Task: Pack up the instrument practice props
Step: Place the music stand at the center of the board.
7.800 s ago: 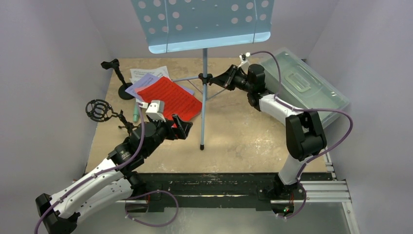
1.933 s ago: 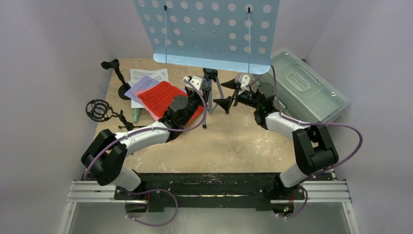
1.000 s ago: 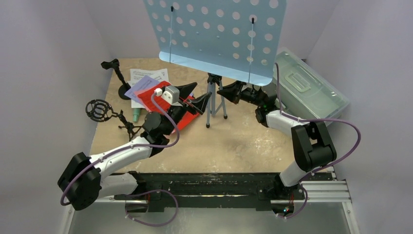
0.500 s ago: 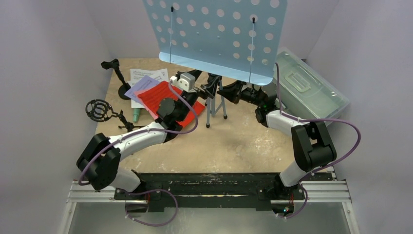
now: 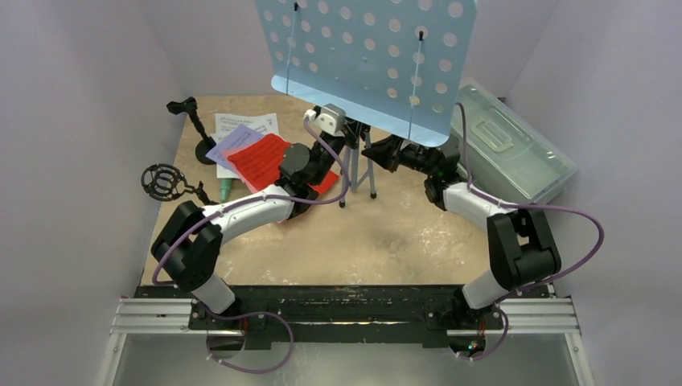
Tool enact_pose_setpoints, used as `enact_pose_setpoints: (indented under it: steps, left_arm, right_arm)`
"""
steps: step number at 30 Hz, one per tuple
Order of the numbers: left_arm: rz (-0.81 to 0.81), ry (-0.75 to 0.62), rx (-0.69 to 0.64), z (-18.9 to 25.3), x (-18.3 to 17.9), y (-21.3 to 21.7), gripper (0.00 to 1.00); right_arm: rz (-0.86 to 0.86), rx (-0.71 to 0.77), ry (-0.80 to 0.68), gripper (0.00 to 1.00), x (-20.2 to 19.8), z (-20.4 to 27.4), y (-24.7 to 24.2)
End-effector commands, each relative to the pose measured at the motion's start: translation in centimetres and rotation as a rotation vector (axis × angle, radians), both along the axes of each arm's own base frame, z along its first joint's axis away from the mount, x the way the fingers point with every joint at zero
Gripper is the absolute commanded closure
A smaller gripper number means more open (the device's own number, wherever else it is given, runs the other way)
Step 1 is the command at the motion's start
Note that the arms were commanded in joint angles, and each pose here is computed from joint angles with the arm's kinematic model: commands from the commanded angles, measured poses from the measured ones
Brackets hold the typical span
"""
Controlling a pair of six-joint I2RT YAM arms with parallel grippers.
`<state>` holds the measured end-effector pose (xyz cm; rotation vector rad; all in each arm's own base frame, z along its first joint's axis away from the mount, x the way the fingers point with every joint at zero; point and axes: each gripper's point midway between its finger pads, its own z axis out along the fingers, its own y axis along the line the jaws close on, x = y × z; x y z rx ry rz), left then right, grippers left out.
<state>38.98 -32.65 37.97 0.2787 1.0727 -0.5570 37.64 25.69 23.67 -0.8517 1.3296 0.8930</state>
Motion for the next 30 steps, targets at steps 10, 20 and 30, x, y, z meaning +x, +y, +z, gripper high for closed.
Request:
enact_pose_setpoints:
  steps: [10,20,30]
  left_arm:
    - [-0.057,0.259,-0.376,7.5,-2.3,2.3,1.00]
    - [0.095,0.543,-0.426,1.5,-3.4,0.5,1.00]
    - [0.286,0.695,-0.396,-5.2,-1.6,0.3,1.00]
  right_arm:
    - [-0.021,-0.267,-0.036,1.00,-6.5,8.6,-3.8]
    - [-0.059,-0.375,0.193,1.00,-9.9,6.7,-6.1]
    - [-0.028,-0.435,0.443,1.00,-8.4,-0.1,-5.6]
